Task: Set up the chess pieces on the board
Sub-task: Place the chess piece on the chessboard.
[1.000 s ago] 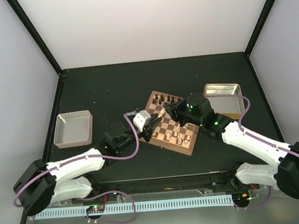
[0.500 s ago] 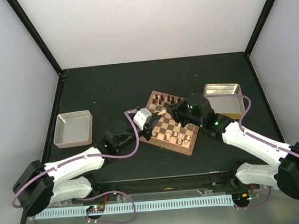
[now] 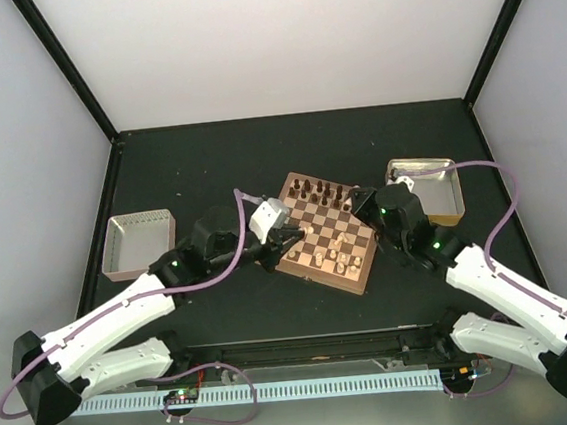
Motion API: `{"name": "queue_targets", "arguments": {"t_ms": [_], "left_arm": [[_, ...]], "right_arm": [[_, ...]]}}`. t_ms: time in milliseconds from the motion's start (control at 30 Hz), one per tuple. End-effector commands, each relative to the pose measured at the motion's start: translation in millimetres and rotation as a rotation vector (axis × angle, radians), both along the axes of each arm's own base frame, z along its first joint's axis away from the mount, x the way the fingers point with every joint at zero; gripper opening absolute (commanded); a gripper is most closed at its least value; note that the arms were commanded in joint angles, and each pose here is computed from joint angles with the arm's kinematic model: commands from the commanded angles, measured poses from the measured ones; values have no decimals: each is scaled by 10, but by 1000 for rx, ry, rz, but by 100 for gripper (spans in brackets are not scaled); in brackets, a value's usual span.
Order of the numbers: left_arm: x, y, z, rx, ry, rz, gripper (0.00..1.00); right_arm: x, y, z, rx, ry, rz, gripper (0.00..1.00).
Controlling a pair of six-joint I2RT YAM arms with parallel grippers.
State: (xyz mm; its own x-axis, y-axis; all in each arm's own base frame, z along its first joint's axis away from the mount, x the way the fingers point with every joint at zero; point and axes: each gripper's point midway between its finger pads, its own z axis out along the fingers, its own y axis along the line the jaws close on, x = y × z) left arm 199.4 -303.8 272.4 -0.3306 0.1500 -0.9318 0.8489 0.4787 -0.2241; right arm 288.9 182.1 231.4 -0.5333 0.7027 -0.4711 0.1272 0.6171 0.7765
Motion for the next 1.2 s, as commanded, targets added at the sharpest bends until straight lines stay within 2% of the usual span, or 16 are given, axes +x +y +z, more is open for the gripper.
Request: {"name": "queue_targets", "arguments": {"t_ms": [0, 200, 433, 667, 867, 1167], "left_arm": [[-256, 141, -376, 161, 267, -28, 2], [-153, 316, -829, 388, 406, 94, 2], [-74, 167, -1440, 576, 561, 77, 2], [86, 16, -1618, 602, 571, 84, 2], [248, 63, -1780, 637, 546, 171, 1], [248, 154, -1816, 642, 587, 224, 1]], "right_arm": [[6, -361, 28, -233, -83, -73, 12], [-26, -545, 36, -303, -99, -127, 13], [-48, -598, -11, -327, -98, -135, 14], [-73, -626, -55, -320, -99, -138, 15], [-70, -625, -66, -319, -102, -136, 16], [-59, -612, -63, -318, -104, -132, 16]]}}
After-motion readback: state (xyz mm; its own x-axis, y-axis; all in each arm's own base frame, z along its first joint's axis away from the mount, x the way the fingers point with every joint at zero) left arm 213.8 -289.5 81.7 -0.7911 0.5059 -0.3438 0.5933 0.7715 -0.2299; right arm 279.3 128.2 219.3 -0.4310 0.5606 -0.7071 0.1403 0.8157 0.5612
